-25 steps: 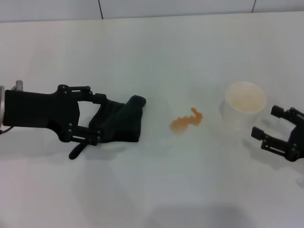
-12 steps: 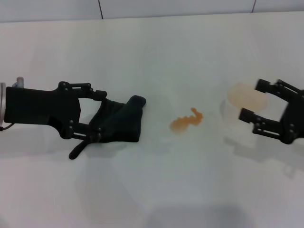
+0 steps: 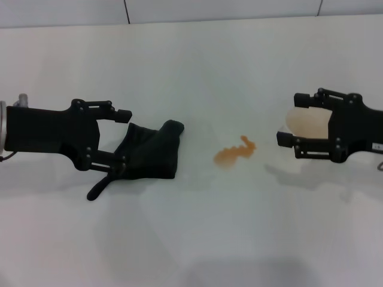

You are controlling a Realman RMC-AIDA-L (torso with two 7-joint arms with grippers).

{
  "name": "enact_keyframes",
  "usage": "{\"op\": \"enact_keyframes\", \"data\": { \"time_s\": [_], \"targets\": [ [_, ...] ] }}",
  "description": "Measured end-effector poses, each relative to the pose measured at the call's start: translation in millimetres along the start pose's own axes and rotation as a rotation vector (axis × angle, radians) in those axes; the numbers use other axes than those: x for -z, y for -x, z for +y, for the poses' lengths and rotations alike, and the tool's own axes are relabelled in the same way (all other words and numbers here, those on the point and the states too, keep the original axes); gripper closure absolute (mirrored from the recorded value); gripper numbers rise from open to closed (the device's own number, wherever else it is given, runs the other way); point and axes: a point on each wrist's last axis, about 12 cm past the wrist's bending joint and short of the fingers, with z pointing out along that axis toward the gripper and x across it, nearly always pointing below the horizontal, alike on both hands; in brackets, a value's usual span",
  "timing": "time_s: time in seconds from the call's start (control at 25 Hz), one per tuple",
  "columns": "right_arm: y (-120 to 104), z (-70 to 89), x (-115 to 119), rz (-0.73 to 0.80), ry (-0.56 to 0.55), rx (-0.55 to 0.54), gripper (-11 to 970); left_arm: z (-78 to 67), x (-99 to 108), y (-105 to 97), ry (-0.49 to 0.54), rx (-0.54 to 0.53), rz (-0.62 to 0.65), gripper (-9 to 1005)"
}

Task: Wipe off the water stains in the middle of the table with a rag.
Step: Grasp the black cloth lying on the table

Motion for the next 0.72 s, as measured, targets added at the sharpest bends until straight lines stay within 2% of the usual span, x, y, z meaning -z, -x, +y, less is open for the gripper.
{"op": "enact_keyframes", "data": {
  "time_s": [0.24, 0.72],
  "targets": [
    [13, -9.4, -11, 0.112, 0.004, 0.005, 122, 0.7, 1, 0, 0.005, -0.001, 0.002, 129],
    [21, -11.2, -13, 0.115, 0.002, 0.026, 121, 2.8, 2, -1, 0.02, 0.016, 0.009, 129]
  ]
}}
